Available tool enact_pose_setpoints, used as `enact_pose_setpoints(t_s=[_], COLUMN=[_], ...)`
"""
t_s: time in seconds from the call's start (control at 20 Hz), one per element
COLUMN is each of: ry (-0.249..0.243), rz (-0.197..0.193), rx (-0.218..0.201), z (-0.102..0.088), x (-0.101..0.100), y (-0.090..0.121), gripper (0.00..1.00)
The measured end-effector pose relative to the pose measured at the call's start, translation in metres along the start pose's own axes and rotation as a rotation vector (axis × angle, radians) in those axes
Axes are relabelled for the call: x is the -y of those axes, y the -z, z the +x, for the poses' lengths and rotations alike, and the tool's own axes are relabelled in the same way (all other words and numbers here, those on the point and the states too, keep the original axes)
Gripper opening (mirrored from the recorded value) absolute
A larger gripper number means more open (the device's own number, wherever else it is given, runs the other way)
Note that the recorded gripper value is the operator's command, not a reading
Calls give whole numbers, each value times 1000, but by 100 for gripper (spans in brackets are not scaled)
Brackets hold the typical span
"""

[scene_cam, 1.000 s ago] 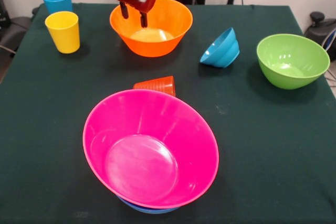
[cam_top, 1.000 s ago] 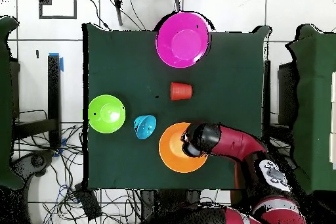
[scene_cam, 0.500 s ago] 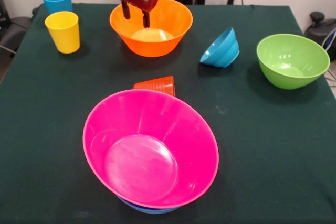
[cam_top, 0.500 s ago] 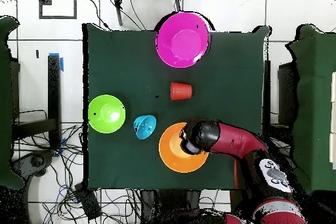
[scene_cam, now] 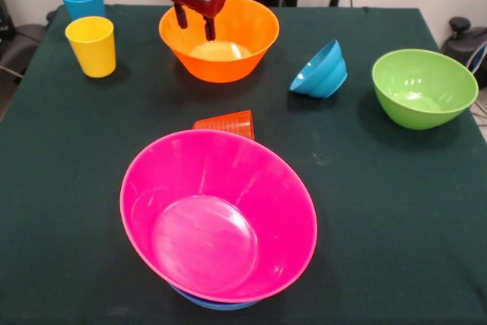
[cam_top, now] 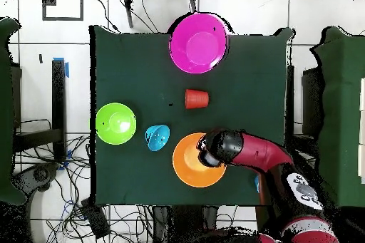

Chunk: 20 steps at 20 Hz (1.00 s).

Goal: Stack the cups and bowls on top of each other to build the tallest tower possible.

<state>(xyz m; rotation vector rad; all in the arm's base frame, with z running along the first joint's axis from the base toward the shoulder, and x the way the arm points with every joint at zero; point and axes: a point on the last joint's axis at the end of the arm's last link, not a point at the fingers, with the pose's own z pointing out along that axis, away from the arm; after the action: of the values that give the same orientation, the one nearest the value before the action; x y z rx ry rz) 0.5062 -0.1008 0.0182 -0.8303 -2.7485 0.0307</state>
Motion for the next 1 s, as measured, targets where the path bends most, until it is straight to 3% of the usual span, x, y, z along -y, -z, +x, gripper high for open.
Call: enact_pose_setpoints(t_s=[0.3,0.7,1.0], ry=[-4,29,38], rz=[21,69,102], rx=[-52,-43,-65], z=[1,0,-2], x=[27,61,74], y=[-2,0,8], gripper=[100,100,100])
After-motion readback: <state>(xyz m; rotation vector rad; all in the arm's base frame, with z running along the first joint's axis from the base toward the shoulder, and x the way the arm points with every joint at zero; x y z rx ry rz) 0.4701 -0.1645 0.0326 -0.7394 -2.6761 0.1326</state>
